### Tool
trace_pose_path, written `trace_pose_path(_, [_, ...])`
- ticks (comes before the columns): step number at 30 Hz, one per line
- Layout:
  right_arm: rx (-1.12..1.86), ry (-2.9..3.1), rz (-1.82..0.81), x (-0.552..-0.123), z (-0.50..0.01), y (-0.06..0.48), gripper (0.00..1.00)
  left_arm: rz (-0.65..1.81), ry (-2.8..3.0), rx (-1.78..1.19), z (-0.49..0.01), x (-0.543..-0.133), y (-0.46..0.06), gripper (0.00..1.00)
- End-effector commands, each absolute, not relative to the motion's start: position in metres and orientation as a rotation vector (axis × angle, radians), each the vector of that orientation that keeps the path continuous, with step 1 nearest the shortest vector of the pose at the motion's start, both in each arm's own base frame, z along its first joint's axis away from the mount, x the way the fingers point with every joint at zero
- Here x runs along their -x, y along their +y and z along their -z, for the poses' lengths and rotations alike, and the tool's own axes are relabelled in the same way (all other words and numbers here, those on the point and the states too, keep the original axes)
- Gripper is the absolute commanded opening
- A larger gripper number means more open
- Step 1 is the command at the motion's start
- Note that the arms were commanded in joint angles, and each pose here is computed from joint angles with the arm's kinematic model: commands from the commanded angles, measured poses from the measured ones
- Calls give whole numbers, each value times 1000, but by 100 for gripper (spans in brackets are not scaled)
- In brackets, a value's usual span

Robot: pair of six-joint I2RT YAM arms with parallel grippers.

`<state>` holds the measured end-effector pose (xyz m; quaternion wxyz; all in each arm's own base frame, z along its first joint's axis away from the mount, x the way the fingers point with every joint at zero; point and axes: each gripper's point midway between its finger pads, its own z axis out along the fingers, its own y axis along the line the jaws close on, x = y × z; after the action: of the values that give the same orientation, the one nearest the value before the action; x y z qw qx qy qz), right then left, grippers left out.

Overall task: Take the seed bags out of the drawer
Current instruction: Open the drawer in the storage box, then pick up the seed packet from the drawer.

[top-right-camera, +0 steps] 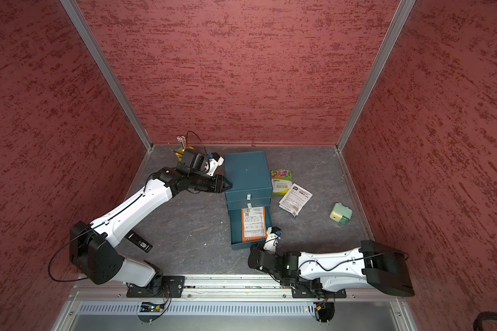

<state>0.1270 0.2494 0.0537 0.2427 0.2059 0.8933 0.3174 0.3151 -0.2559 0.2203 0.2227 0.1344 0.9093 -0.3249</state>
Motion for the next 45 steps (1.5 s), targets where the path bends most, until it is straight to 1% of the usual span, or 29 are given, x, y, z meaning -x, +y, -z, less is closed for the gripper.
trace_pose_path(1, [-547, 2428, -890, -127, -69, 256, 31, 677, 2780, -318, -148, -296, -229, 48])
trace_pose_path(7, [-505, 2399, -881, -130, -87, 251, 46, 678, 2780, -322, -149, -297, -231, 48])
trace_pose_path(11, [-438, 2390, -843, -132, -112, 246, 51, 681, 2782, -326, -148, -296, -232, 48])
trace_pose_path(18, [-392, 2427, -742, -147, -149, 206, 55, 686, 2789, -345, -148, -295, -235, 48])
trace_pose_path(20, [-352, 2482, -730, -152, -156, 200, 58, 684, 2790, -350, -148, -295, -235, 48])
trace_pose_path(24, [-245, 2590, -670, -169, -168, 195, 68, 682, 2793, -357, -147, -295, -236, 48])
trace_pose_path(27, [-169, 2664, -634, -178, -169, 199, 75, 687, 2789, -350, -148, -297, -237, 48])
trace_pose_path(29, [-132, 2700, -652, -184, -166, 205, 78, 685, 2787, -348, -148, -298, -238, 48])
trace_pose_path(36, [8, 2810, -608, -197, -152, 223, 79, 687, 2789, -336, -149, -298, -239, 48])
trace_pose_path(45, [35, 2810, -545, -207, -122, 225, 77, 676, 2798, -318, -146, -297, -238, 48])
